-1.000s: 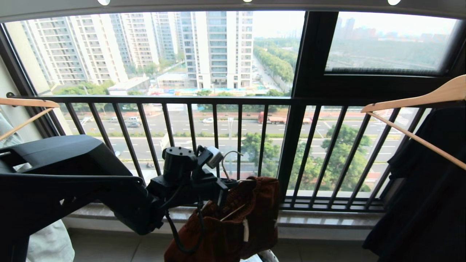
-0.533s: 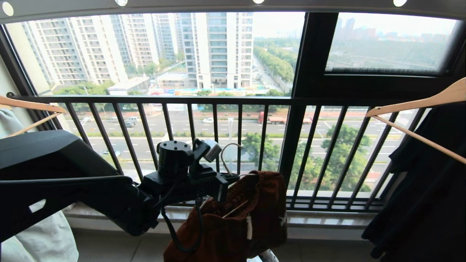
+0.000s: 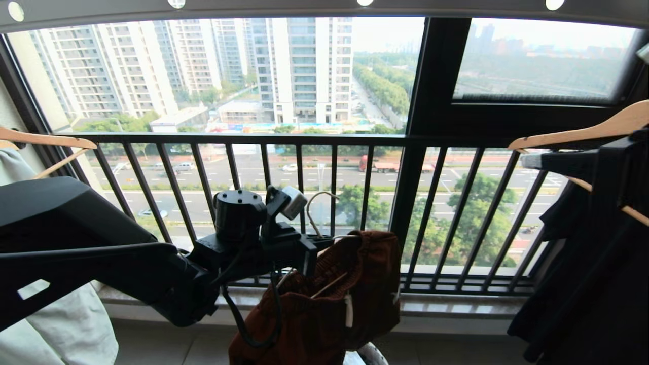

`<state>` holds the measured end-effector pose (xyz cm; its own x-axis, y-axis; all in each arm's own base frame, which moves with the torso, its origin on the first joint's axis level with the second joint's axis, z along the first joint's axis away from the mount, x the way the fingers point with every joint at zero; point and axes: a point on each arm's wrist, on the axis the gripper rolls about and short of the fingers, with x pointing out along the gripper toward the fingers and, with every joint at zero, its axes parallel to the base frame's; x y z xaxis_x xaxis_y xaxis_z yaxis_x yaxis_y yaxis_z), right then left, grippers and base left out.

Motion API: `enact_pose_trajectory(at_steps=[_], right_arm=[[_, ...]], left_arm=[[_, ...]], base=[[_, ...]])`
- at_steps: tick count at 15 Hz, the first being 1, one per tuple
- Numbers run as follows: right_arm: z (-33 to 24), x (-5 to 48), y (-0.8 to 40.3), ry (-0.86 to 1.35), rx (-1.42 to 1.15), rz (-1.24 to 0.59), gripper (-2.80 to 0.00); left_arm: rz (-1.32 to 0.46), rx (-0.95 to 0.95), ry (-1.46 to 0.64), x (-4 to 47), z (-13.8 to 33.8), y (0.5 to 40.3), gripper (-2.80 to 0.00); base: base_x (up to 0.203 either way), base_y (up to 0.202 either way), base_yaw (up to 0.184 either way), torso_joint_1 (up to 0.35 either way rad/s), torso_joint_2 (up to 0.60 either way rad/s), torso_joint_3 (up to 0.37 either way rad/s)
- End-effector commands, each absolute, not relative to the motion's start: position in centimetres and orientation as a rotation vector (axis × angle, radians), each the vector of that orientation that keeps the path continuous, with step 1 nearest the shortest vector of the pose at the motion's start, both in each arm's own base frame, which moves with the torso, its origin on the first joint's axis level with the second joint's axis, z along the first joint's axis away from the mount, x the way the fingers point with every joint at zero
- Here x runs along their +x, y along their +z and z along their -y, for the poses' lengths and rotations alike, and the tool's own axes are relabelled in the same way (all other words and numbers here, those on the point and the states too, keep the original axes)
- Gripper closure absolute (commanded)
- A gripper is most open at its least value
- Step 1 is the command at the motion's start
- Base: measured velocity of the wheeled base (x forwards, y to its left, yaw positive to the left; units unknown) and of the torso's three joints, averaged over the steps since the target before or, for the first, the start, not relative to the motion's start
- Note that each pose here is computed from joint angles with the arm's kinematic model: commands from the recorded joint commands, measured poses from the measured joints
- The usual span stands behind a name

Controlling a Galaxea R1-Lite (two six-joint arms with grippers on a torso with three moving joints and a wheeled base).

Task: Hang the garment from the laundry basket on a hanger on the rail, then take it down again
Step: Take the clothes off the clothes rack

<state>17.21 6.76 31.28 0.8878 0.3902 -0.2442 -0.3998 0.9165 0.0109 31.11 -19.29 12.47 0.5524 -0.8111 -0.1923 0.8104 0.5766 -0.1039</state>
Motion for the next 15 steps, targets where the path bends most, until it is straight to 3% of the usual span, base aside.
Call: enact_pose_trajectory(at_steps=[1,7,14,15], right_arm=[[-9.3,22.5,26.9,0.423,-0.047,-0.383,0.0],[-13.2,28.6,19.9,0.483,0.037,-0.518,0.0],[-16.3,29.4,17.4,0.545,0.015,-0.567,0.0],[-17.3,29.3,16.5,0.567,0.005,-0.583,-2.8]], left_arm=[[-0.225,-0.004,-0.96,31.2,19.3,12.4,0.0],[-0.194,-0.033,-0.934,31.8,19.1,13.6,0.0],[-0.175,-0.08,-0.889,32.9,19.0,14.3,0.0],[-0.174,-0.088,-0.889,32.8,18.9,14.5,0.0]], base=[[0.0,0.0,0.0,0.0,0.0,0.0],[0.0,0.0,0.0,0.0,0.0,0.0],[0.0,0.0,0.0,0.0,0.0,0.0],[0.0,0.0,0.0,0.0,0.0,0.0]])
